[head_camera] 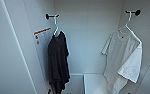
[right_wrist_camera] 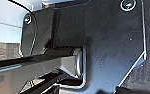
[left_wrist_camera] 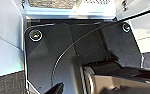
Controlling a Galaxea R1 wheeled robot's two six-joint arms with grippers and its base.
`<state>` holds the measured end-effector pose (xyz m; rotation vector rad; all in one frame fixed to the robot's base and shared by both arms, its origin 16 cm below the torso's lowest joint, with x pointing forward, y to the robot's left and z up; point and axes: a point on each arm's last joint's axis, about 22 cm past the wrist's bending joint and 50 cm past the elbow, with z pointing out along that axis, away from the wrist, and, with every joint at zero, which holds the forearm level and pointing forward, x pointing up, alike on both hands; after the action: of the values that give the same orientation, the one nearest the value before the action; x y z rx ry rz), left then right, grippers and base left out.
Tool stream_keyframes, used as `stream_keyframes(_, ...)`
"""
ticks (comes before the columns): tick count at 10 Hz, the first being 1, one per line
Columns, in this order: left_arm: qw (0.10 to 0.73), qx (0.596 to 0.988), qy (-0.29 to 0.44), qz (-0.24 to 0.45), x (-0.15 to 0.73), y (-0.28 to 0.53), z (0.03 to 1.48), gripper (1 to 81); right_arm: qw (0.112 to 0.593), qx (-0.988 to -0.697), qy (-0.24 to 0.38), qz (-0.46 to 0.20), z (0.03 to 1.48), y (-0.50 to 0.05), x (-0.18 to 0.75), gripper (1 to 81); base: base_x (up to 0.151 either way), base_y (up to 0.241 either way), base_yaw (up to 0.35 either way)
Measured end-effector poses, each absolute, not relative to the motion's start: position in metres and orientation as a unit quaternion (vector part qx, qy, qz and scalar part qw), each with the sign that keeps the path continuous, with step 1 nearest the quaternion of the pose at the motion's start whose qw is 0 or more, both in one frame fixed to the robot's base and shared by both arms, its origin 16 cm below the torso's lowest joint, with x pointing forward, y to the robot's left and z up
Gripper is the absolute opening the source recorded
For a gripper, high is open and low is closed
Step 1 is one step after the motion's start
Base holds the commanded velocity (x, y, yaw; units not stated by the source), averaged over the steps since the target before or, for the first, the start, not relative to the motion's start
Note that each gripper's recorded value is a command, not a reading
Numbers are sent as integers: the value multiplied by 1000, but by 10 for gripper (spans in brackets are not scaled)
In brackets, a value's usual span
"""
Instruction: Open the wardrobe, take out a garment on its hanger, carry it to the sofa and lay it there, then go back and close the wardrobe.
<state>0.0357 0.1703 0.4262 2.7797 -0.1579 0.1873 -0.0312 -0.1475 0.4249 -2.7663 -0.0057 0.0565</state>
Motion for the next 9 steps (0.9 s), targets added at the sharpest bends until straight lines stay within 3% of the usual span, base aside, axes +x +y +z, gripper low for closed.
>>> stream_keyframes(4, 176, 980, -58, 65, 36, 168, 426, 811, 186, -982, -1, 18, 425, -147, -31, 811, 0, 0, 0)
stream_keyframes(9, 183, 975, -114, 56, 55, 156, 425, 811, 186, -981, 56, 5, 426, -145, -47, 811, 0, 0, 0)
